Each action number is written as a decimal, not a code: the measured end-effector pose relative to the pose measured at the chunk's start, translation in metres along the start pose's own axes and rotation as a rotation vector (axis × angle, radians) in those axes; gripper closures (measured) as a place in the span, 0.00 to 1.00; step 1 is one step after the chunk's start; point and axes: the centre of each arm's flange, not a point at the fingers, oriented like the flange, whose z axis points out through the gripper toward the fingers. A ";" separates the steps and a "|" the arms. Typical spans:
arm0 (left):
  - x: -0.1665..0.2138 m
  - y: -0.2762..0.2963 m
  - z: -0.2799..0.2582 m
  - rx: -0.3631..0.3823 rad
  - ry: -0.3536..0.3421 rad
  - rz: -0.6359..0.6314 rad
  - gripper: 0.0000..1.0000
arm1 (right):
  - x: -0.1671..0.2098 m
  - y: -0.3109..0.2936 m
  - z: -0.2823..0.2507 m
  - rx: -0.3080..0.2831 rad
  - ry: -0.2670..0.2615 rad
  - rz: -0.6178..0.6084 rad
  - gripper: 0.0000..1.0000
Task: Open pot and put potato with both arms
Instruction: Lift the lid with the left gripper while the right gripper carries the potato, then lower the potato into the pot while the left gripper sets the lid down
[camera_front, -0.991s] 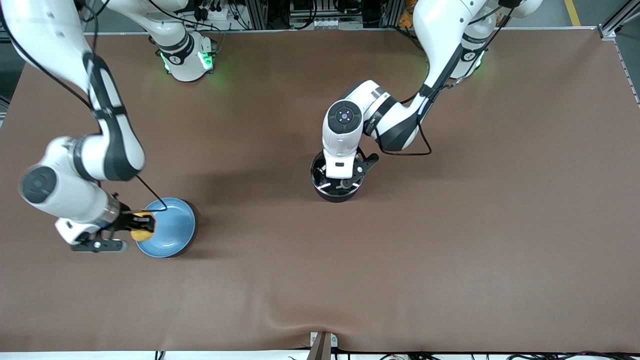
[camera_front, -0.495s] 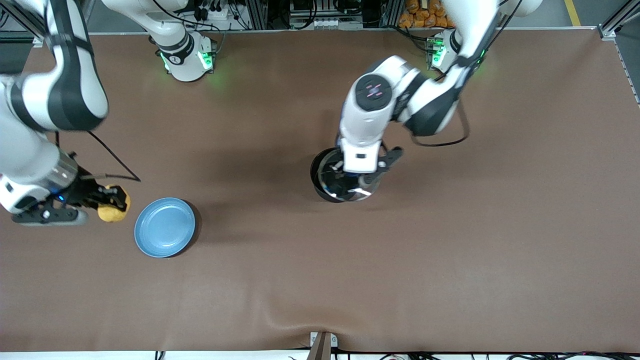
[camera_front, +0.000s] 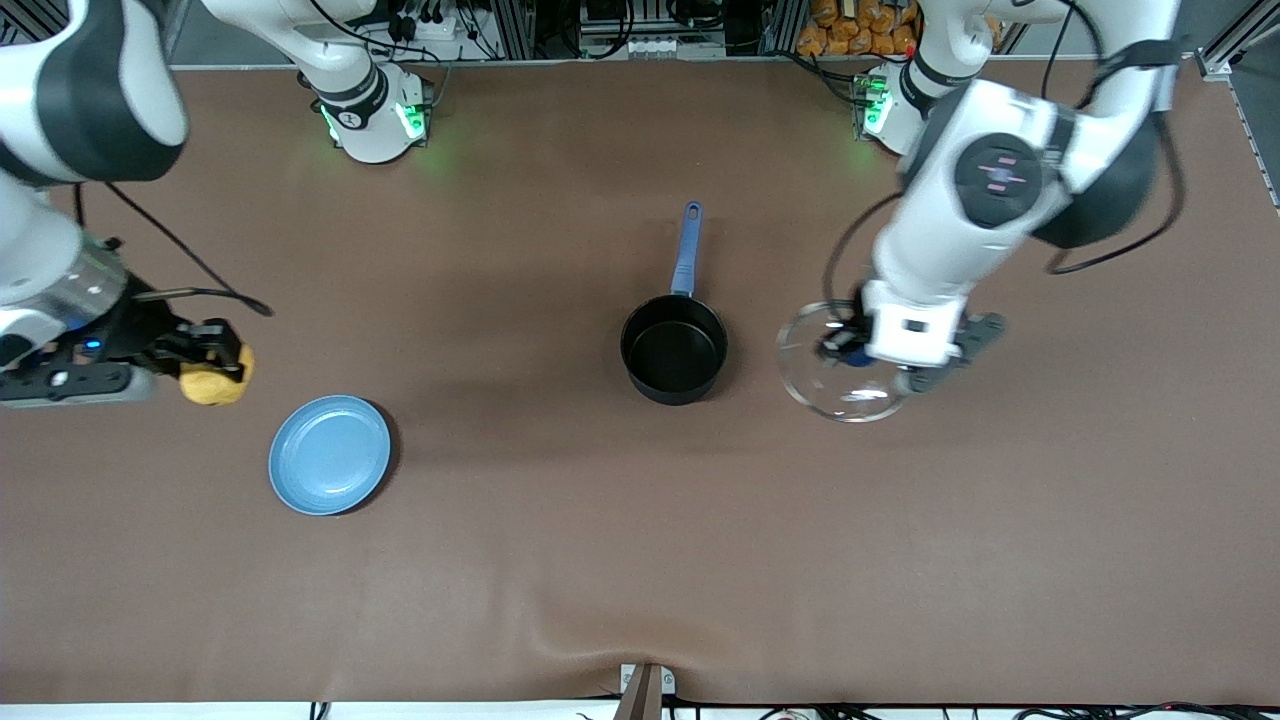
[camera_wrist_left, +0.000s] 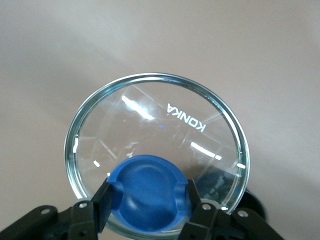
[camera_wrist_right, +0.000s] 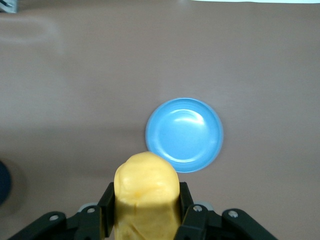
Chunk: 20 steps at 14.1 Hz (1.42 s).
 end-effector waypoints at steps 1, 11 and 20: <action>0.012 -0.019 0.004 0.013 -0.008 0.029 0.40 | -0.003 -0.028 -0.001 0.005 0.002 0.020 0.48; 0.066 -0.141 0.121 0.030 -0.035 0.125 0.40 | -0.079 -0.331 0.119 -0.040 0.046 0.139 0.48; 0.065 -0.159 0.232 0.014 0.004 0.151 0.40 | -0.137 -0.457 0.245 -0.039 0.047 0.077 0.48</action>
